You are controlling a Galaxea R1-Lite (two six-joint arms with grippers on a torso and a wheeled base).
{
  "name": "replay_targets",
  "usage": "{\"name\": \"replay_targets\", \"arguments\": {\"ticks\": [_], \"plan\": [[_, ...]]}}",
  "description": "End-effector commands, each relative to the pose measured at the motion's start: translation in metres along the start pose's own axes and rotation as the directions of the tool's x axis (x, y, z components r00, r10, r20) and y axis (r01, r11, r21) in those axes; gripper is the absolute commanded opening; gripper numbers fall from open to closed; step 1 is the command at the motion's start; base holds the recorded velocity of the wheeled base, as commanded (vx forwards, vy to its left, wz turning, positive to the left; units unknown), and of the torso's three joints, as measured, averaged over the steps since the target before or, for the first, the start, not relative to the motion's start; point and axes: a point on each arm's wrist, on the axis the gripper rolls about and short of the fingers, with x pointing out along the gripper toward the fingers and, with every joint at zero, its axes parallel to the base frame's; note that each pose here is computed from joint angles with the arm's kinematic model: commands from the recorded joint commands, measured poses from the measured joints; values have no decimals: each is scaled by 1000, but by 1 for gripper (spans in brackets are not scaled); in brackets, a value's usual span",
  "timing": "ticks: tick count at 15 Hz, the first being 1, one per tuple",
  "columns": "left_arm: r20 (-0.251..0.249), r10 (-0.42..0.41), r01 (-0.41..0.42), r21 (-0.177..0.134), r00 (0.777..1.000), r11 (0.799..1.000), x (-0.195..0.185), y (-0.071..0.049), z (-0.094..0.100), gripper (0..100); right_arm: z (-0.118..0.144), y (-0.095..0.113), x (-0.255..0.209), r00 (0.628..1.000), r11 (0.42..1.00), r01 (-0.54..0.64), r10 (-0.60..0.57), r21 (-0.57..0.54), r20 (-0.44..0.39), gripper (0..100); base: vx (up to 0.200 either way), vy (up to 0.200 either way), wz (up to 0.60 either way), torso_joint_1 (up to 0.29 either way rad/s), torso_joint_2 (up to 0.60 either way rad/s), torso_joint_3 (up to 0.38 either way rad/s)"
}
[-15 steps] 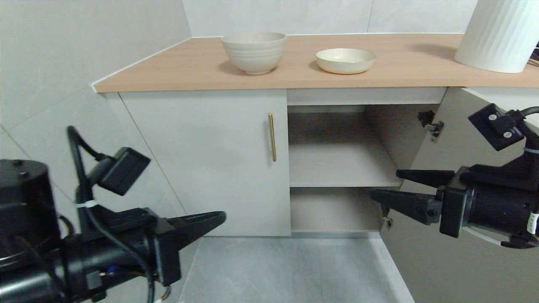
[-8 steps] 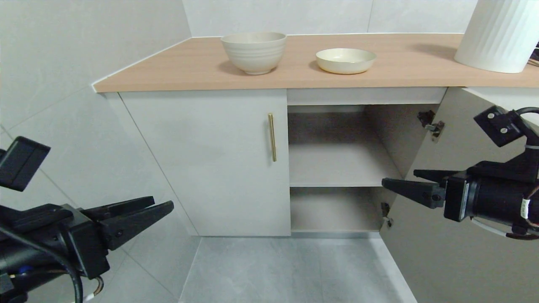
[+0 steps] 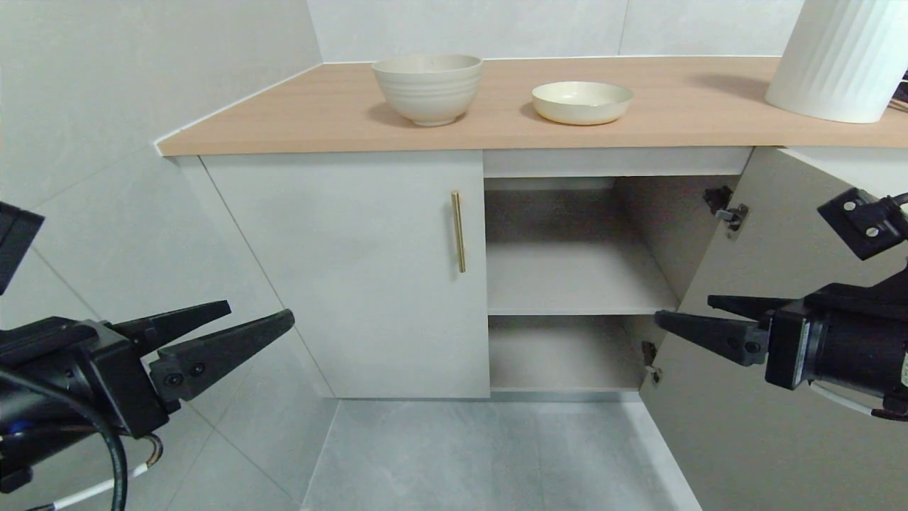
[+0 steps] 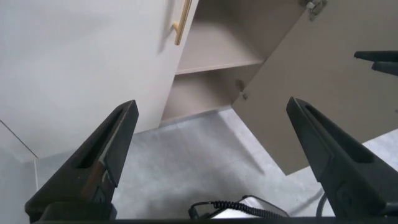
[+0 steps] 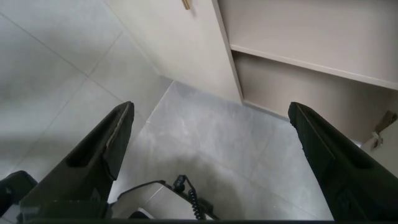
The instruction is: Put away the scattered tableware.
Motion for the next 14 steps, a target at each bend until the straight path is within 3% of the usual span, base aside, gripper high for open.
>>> {"name": "replay_targets", "arguments": {"ticks": [1,2,14], "plan": [[-4,0,0,-1,1000,1000,1,0,0,100,2,1,-3,1000,1000,-3,3,-2,13,100,0,0,0,0,0,0],[-4,0,0,-1,1000,1000,1,0,0,100,2,1,-4,1000,1000,-5,5,-4,15,100,0,0,0,0,0,0],[-18,-25,25,-11,1000,1000,2,0,-1,100,-2,5,-9,999,999,-43,43,-7,9,100,200,0,0,4,2,2]]}}
